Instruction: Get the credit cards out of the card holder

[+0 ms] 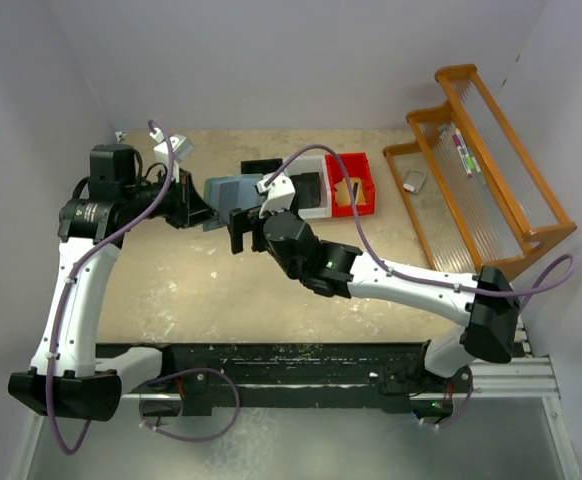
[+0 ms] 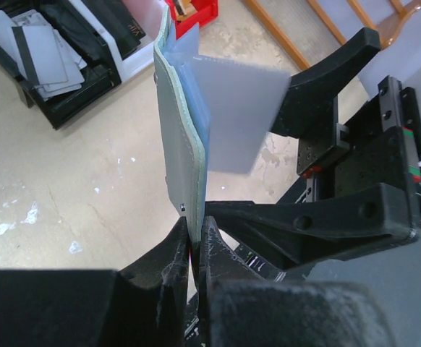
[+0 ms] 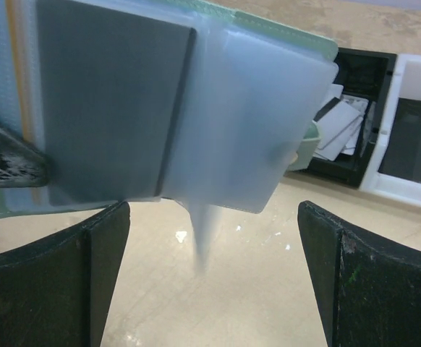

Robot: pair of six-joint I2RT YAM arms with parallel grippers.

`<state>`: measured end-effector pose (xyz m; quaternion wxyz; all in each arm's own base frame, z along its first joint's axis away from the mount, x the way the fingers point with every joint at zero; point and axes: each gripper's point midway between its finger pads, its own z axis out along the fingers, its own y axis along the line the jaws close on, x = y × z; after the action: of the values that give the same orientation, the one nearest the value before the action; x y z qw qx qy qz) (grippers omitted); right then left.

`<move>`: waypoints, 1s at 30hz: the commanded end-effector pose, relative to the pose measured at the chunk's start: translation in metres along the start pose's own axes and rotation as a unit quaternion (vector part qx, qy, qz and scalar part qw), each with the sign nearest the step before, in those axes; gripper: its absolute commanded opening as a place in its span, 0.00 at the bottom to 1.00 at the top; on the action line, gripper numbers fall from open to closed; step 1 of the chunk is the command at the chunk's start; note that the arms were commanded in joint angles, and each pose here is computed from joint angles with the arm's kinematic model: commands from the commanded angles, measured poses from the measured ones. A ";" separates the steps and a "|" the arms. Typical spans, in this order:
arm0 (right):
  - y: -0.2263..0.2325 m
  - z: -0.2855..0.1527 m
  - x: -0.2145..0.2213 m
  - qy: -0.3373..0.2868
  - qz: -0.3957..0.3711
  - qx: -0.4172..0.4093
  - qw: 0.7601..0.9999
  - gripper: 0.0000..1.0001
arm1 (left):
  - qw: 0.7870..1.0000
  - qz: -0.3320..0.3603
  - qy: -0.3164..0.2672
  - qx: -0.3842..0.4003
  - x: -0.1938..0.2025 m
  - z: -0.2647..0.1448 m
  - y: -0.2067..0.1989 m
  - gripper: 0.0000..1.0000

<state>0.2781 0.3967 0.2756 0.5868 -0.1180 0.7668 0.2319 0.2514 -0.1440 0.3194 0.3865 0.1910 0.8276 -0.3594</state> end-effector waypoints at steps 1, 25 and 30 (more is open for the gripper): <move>-0.028 -0.010 -0.029 -0.031 0.009 0.055 0.998 1.00 | 0.997 0.020 -0.027 0.076 -0.019 -0.012 -0.039 0.00; 0.009 -0.117 -0.076 -0.045 0.152 -0.390 0.907 1.00 | 0.955 0.000 -0.006 0.297 -0.014 -0.037 -0.108 0.00; 0.011 -0.117 -0.076 -0.040 0.166 -0.406 0.898 0.99 | 0.949 -0.005 -0.002 0.315 -0.014 -0.040 -0.113 0.00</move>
<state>0.2104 0.3406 0.3480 0.4756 -0.1914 0.6364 0.5764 0.1872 -0.1865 0.3807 0.3129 0.2658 0.7104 -0.5716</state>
